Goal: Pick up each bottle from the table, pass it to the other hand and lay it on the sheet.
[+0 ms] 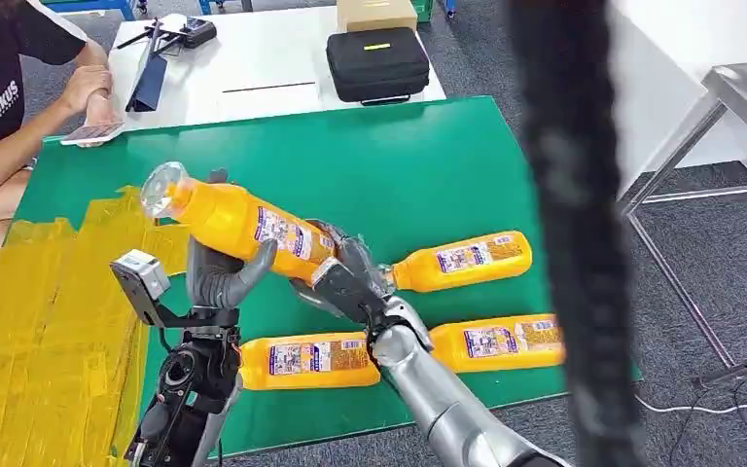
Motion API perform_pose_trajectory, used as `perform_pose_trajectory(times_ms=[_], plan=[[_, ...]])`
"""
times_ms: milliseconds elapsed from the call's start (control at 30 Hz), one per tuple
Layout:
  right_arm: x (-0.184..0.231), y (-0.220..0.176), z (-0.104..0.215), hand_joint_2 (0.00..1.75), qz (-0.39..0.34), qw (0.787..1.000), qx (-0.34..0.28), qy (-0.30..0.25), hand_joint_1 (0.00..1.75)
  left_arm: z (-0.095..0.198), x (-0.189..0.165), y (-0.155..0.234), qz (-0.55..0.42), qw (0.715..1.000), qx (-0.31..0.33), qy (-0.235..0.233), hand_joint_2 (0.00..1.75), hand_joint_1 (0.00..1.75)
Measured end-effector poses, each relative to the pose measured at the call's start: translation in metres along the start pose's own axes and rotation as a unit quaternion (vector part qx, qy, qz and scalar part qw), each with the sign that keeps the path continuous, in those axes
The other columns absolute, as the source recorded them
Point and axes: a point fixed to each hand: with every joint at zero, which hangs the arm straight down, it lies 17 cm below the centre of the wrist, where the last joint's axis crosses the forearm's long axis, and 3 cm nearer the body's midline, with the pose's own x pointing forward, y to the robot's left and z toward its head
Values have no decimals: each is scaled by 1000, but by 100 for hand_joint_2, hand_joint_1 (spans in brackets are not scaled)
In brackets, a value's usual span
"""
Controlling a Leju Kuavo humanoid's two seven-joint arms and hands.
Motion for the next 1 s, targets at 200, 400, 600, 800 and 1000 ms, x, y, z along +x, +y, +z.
perform_pose_trajectory(times_ms=[200,400,600,800,1000], plan=[[13,17,2,175,18,999,24,-25,175,1,-1,1,22,1000,1,4,175,0],[16,23,2,175,22,999,33,-31,175,2,-4,7,34,999,7,10,175,0],[17,26,3,175,23,999,36,-32,175,2,-6,9,37,999,11,12,175,175],[17,25,3,175,29,998,35,-31,175,3,-4,14,46,999,21,9,175,175],[16,24,7,175,28,999,31,-30,175,4,-5,15,49,999,23,9,175,175]])
